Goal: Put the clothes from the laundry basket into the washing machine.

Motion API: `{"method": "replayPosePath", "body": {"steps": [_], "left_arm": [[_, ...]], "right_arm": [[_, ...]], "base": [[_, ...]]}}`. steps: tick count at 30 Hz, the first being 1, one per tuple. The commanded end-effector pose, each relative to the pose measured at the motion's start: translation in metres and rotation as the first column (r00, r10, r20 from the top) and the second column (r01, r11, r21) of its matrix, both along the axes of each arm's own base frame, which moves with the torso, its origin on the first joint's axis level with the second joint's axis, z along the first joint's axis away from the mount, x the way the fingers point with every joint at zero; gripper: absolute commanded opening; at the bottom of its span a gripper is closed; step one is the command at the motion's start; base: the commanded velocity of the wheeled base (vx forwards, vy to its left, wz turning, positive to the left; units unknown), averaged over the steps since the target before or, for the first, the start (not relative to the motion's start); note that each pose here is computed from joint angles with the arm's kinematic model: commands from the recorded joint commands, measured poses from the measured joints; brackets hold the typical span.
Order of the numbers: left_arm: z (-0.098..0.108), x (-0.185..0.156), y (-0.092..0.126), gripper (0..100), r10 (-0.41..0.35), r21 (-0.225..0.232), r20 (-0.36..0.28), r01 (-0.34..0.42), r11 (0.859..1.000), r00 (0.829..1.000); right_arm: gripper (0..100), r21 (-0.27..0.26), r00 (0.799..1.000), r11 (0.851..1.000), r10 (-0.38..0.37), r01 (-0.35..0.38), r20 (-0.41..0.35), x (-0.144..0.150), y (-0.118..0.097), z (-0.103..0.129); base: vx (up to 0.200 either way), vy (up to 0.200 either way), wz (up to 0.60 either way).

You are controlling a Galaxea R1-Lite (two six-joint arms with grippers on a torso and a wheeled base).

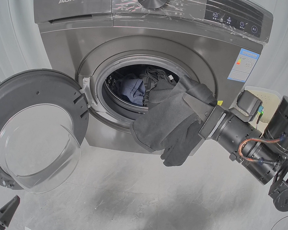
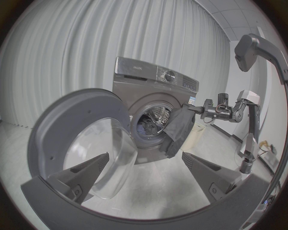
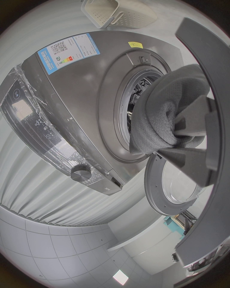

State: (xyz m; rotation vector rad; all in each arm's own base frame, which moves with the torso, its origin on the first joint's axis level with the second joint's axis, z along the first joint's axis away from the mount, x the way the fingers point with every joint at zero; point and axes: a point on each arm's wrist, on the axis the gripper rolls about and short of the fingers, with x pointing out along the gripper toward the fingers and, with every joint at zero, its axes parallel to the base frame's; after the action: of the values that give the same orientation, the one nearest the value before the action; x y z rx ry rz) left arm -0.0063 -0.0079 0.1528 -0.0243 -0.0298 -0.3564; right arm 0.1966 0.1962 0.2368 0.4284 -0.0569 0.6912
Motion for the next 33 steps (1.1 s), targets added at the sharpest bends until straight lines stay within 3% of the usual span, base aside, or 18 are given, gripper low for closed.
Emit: {"method": "replayPosePath", "body": {"steps": [1, 6, 7, 8, 15, 19, 24, 28, 30, 33], "left_arm": [[0.012, 0.062, -0.007, 100, -0.21, -0.03, -0.202, 0.208, 0.978, 0.956], [0.016, 0.104, -0.025, 100, -0.345, -0.055, -0.272, 0.343, 0.938, 0.898], [0.016, 0.107, -0.027, 100, -0.352, -0.06, -0.278, 0.349, 0.935, 0.894], [0.015, 0.119, -0.033, 100, -0.378, -0.07, -0.296, 0.375, 0.925, 0.877], [0.009, 0.16, -0.055, 100, -0.429, -0.084, -0.352, 0.429, 0.9, 0.832], [0.008, 0.174, -0.067, 100, -0.459, -0.115, -0.363, 0.45, 0.885, 0.811], [0.014, 0.191, -0.078, 100, -0.489, -0.166, -0.341, 0.46, 0.872, 0.803], [0.015, 0.204, -0.084, 100, -0.495, -0.173, -0.346, 0.464, 0.869, 0.797], [0.012, 0.21, -0.087, 100, -0.5, -0.183, -0.36, 0.465, 0.866, 0.788], [0.009, 0.216, -0.1, 100, -0.525, -0.19, -0.375, 0.491, 0.85, 0.764]], "right_arm": [[0, -0.006, 0.999, 0.999, -0.05, 0.05, 0.002, 0.012, 0.014, -0.013], [0, -0.004, 1.0, 1.0, -0.02, 0.02, 0.002, 0.006, 0.021, -0.013], [0, -0.003, 1.0, 1.0, -0.019, 0.019, 0.003, 0.006, 0.021, -0.013], [0, 0.002, 1.0, 1.0, -0.012, 0.012, 0.006, 0.005, 0.022, -0.013], [0, 0.032, 0.999, 0.999, -0.002, 0.001, 0.032, 0.003, 0.021, -0.008], [0, 0.035, 0.999, 0.999, 0.0, -0.001, 0.034, 0.003, 0.021, -0.008], [0, 0.037, 0.999, 0.999, 0.007, -0.009, 0.036, 0.001, 0.022, -0.007], [0, 0.035, 0.999, 0.999, 0.016, -0.018, 0.034, -0.001, 0.024, -0.008], [0, 0.035, 0.999, 0.999, 0.02, -0.021, 0.034, -0.002, 0.024, -0.008], [0, 0.033, 0.999, 0.999, 0.023, -0.024, 0.033, -0.003, 0.025, -0.008]], "base": [[0.0, 0.0, 0.0], [0.0, 0.0, 0.0], [0.0, 0.0, 0.0], [0.0, 0.0, 0.0], [0.0, 0.0, 0.0], [0.0, 0.0, 0.0], [0.0, 0.0, 0.0], [0.0, 0.0, 0.0], [0.0, 0.0, 0.0], [0.0, 0.0, 0.0]]}}
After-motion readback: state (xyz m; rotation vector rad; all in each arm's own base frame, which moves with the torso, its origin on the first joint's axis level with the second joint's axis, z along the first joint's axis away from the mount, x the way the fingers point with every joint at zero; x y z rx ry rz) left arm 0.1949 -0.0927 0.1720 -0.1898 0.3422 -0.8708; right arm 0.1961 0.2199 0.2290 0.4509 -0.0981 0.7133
